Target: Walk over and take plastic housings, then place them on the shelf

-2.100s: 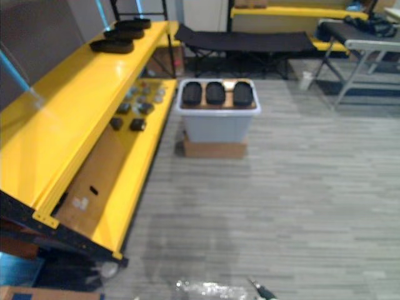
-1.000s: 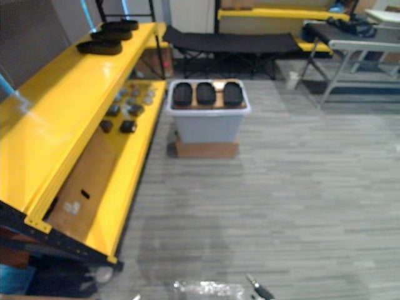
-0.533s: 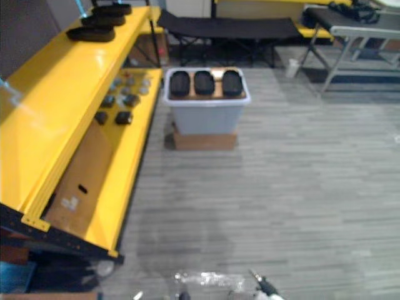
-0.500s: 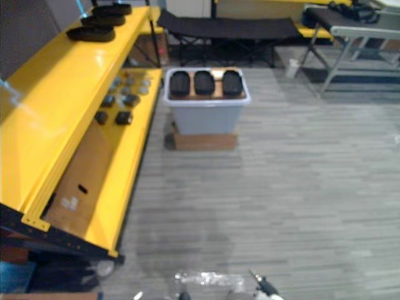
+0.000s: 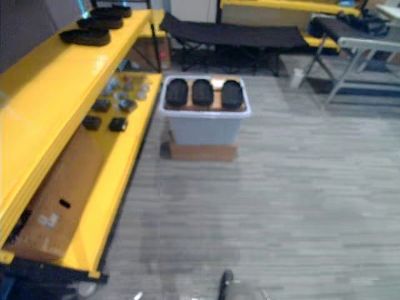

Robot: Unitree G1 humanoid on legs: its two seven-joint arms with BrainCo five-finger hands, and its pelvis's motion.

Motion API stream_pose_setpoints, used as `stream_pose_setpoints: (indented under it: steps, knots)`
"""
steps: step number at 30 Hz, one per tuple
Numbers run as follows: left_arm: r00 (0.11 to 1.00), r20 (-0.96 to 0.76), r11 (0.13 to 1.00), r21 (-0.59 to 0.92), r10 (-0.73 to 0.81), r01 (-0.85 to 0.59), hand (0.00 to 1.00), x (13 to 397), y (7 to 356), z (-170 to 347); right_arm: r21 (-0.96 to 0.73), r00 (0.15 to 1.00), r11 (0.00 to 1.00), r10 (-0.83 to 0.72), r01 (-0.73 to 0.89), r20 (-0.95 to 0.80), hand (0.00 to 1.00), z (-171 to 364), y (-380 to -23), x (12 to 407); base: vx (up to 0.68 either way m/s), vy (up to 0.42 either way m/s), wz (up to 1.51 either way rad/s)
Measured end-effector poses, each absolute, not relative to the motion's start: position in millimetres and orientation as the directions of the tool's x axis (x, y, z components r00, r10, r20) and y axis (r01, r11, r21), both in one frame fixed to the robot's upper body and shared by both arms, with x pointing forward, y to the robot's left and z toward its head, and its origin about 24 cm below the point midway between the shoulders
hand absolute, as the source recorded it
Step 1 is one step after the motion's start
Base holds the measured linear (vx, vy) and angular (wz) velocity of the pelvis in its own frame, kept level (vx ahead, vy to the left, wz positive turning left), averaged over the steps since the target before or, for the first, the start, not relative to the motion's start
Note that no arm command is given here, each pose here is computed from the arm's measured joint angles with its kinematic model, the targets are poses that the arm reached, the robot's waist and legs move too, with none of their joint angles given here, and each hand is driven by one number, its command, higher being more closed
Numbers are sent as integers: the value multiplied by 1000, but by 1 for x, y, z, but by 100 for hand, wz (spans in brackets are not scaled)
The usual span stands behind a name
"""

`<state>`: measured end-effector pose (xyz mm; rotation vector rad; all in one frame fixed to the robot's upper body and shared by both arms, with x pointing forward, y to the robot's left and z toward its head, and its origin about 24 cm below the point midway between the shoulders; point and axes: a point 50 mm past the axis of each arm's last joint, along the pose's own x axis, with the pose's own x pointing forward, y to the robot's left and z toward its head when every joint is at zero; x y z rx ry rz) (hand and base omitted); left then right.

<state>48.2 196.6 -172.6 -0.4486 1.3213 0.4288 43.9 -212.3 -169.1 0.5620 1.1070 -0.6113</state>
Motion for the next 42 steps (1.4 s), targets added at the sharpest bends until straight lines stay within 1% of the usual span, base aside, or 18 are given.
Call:
stream_pose_setpoints:
  steps: [1, 3, 6, 8, 9, 11, 14, 17, 19, 21, 24, 27, 30, 32, 34, 37, 40, 42]
  knots:
    - [195, -980, 834, -75, 40, -546, 0, 48, 195, -173, 105, 319, 710, -175, 697, -931, 0, -169, -215, 44, 351, -204, 1]
    - [202, -979, 784, -101, 32, -613, 0, 45, 191, -173, 78, 317, 741, -188, 667, -930, 0, -167, -221, 45, 228, -89, 2]
    - [234, -972, 780, -120, 35, -614, 0, 49, 193, -172, 86, 342, 760, -185, 644, -921, 0, -167, -220, 56, -106, 68, -33]
    - [257, -965, 801, -115, 49, -587, 0, 52, 196, -171, 130, 419, 781, -180, 611, -890, 0, -163, -216, 86, -416, 142, -110]
    - [253, -967, 808, -120, 37, -576, 0, 48, 190, -172, 152, 489, 806, -187, 572, -852, 0, -156, -218, 109, -224, 161, -79]
    - [270, -960, 812, -103, 69, -574, 0, 49, 201, -170, 187, 536, 852, -124, 489, -835, 0, -154, -197, 124, 202, 142, -28]
    - [301, -950, 819, -106, 85, -564, 0, 55, 207, -167, 197, 566, 869, -111, 455, -817, 0, -149, -194, 140, 334, 103, 2]
    - [291, -953, 815, -101, 85, -571, 0, 52, 207, -168, 195, 592, 901, -81, 388, -802, 0, -146, -191, 148, 284, 77, -21]
    - [291, -953, 817, -98, 87, -568, 0, 52, 208, -168, 166, 570, 928, -58, 334, -820, 0, -149, -191, 141, 244, 69, -20]
    - [283, -954, 821, -84, 97, -565, 0, 50, 211, -168, 165, 547, 925, -53, 341, -835, 0, -152, -189, 137, 167, 46, -14]
    - [257, -961, 848, -47, 106, -527, 0, 47, 213, -168, 127, 465, 925, -59, 358, -883, 0, -162, -192, 110, 260, 17, 11]
    - [302, -949, 875, -69, 91, -479, 0, 68, 209, -167, 104, 498, 921, -107, 376, -860, 0, -157, -205, 116, 117, -32, 48]
    - [331, -940, 866, -97, 82, -490, 0, 77, 204, -165, 84, 494, 913, -137, 399, -858, 0, -156, -210, 113, 3, -78, 33]
    - [328, -939, 857, -84, 103, -509, 0, 74, 211, -164, 105, 487, 916, -107, 388, -867, 0, -159, -200, 106, 272, -320, 23]
    - [333, -942, 839, -143, 48, -525, 0, 78, 185, -168, 99, 482, 910, -119, 403, -868, 0, -158, -208, 108, 387, -357, 26]
    - [331, -943, 813, -172, 27, -557, 0, 77, 176, -169, 92, 462, 898, -132, 429, -877, 0, -158, -214, 105, 239, -234, 5]
    - [324, -945, 798, -162, 43, -581, 0, 74, 179, -169, 87, 431, 889, -130, 449, -893, 0, -161, -215, 98, 166, -184, 0]
    - [311, -948, 760, -158, 62, -630, 0, 69, 183, -170, 78, 419, 898, -125, 434, -899, 0, -162, -214, 95, 114, -104, 17]
